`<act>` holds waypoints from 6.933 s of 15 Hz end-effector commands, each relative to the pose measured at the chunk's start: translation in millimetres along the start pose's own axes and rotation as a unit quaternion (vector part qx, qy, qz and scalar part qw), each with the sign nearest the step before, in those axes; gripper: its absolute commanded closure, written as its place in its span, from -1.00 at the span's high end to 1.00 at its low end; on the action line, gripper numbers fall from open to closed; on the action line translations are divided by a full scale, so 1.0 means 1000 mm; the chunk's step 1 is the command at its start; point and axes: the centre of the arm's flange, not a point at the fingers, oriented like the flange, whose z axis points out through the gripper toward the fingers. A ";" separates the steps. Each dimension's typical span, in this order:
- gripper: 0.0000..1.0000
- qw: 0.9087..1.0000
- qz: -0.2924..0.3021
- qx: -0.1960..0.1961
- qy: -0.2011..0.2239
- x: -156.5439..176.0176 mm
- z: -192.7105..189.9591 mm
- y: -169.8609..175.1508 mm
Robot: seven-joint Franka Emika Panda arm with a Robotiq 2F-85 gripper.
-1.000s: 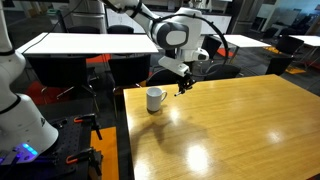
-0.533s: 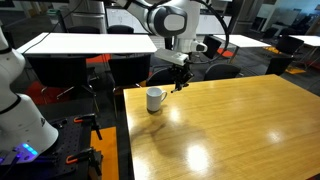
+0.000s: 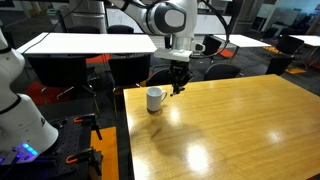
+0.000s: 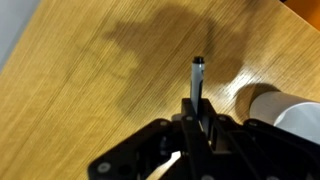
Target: Pick up the small brush from the table and put it in the mug cup.
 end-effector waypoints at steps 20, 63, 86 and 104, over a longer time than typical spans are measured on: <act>-0.94 0.971 -0.202 0.005 -0.132 -0.011 0.010 -0.013; -0.94 0.780 -0.431 -0.180 -0.418 0.054 -0.001 -0.109; -0.94 0.710 -0.496 -0.245 -0.436 0.105 0.019 -0.201; -0.94 0.700 -0.527 -0.227 -0.425 0.111 0.048 -0.244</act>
